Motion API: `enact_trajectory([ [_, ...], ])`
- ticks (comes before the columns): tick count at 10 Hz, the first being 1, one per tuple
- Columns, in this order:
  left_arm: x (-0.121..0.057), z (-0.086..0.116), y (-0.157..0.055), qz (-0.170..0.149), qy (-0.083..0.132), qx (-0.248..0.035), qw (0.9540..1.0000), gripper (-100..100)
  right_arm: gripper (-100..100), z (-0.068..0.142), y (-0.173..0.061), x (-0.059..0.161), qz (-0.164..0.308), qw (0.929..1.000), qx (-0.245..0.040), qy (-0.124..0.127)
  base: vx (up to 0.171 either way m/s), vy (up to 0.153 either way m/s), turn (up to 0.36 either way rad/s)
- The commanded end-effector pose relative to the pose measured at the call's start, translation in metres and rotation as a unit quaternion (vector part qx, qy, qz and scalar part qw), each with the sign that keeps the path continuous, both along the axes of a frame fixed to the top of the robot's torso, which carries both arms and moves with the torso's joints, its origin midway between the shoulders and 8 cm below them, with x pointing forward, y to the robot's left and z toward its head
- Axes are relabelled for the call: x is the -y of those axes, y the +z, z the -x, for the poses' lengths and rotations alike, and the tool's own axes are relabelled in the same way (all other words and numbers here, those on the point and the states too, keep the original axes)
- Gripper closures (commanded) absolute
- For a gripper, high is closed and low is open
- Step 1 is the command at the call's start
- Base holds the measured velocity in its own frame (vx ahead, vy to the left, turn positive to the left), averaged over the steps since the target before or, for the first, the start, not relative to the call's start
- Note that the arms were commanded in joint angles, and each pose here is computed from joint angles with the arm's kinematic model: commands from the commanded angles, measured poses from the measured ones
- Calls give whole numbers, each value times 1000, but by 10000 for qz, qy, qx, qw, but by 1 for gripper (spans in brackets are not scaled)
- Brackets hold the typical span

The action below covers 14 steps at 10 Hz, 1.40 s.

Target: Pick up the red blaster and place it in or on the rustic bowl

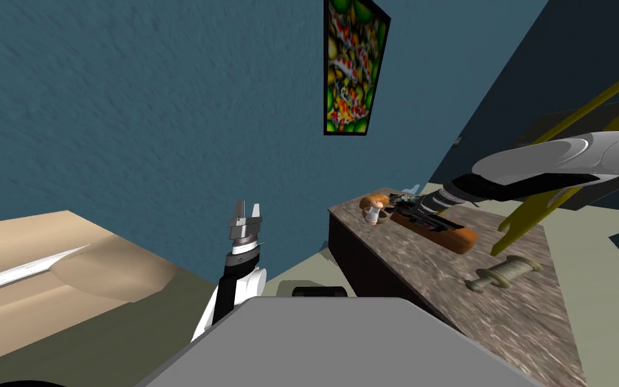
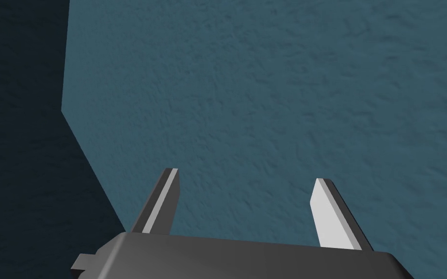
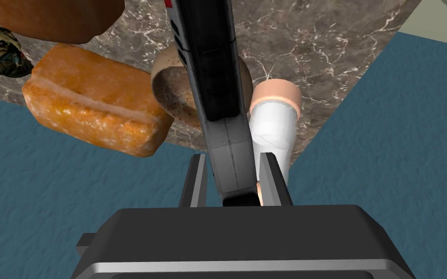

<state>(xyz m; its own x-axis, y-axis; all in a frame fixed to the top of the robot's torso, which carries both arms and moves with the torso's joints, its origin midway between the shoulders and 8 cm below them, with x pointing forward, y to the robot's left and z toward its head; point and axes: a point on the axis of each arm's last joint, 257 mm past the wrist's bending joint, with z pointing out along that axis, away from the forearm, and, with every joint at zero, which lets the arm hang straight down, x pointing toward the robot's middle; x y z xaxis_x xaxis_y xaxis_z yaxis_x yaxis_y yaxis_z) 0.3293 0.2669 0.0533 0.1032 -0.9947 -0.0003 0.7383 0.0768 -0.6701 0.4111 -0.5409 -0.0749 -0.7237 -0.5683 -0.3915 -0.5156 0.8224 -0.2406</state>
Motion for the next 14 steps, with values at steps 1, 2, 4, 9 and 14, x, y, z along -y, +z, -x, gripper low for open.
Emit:
enact_trajectory([
  [1, 0, 0, 0, 0, 0, 0, 10000, 0, 100, 6, 0, 1, -147, 9997, -130, -159, 190, -13, 13],
  [2, 0, 0, 0, 0, 0, 0, 10000, 0, 100, 10, 0, 1, -231, 9992, -201, -251, 178, -10, 12],
  [4, 0, 0, 0, 0, 0, 0, 10000, 0, 100, 17, 1, 2, -403, 9977, -333, -435, 181, -4, 4],
  [9, 0, 0, 0, 0, 0, 0, 10000, 0, 100, 33, 2, 2, -851, 9903, -639, -894, 176, -20, -2],
  [14, 0, 0, 0, 0, -1, 1, 10000, 0, -100, 33, 2, 3, -849, 9903, -639, -898, 50, -3, 0],
])
